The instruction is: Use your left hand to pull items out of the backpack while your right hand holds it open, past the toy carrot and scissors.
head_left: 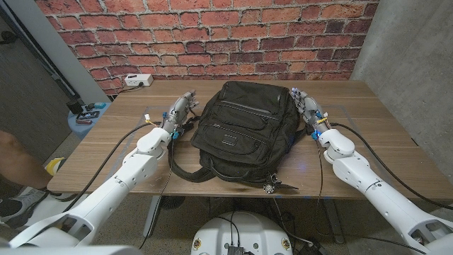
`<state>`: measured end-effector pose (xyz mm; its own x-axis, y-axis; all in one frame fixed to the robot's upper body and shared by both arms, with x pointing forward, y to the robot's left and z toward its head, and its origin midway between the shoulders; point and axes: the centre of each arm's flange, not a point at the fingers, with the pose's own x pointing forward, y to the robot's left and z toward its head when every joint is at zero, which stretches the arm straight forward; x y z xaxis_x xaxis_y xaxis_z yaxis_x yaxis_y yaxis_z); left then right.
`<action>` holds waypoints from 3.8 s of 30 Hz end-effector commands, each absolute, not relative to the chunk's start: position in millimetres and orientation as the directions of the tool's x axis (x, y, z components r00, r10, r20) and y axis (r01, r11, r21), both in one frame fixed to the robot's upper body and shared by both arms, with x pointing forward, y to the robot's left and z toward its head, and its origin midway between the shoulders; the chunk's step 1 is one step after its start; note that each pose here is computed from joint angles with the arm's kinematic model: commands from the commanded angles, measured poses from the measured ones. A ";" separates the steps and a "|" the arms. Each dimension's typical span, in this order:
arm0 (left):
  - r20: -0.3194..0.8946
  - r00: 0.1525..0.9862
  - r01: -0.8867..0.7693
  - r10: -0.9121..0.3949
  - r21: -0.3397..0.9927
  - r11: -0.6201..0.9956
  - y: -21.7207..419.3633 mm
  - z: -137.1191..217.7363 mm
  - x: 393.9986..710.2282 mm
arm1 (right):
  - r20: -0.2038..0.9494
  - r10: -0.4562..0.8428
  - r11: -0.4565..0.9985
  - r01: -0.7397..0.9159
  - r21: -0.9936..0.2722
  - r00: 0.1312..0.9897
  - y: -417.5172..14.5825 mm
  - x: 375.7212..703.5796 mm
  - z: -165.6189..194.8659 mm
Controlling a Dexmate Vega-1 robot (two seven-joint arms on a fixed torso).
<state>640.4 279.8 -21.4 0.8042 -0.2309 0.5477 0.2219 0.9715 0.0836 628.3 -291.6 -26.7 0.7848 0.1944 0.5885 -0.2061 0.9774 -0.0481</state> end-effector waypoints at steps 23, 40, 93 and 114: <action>0.543 0.791 0.261 -0.281 0.115 0.959 277.0 -22.9 644.5 | 0.599 0.191 0.980 -0.120 -0.157 0.778 -288.3 578.2 -26.1; 0.547 0.780 0.282 -0.305 0.128 0.951 275.0 -15.6 655.1 | 0.598 0.168 0.978 -0.058 -0.199 0.784 -283.1 551.8 -31.6; 0.576 0.756 0.281 -0.312 0.144 0.949 282.0 -21.9 639.6 | 0.617 0.136 0.867 0.209 -0.453 0.775 -256.9 454.0 -47.5; 0.580 0.740 0.294 -0.342 0.178 0.939 283.5 -13.3 639.7 | 0.617 0.093 0.769 0.337 -0.543 0.782 -237.6 424.1 -55.6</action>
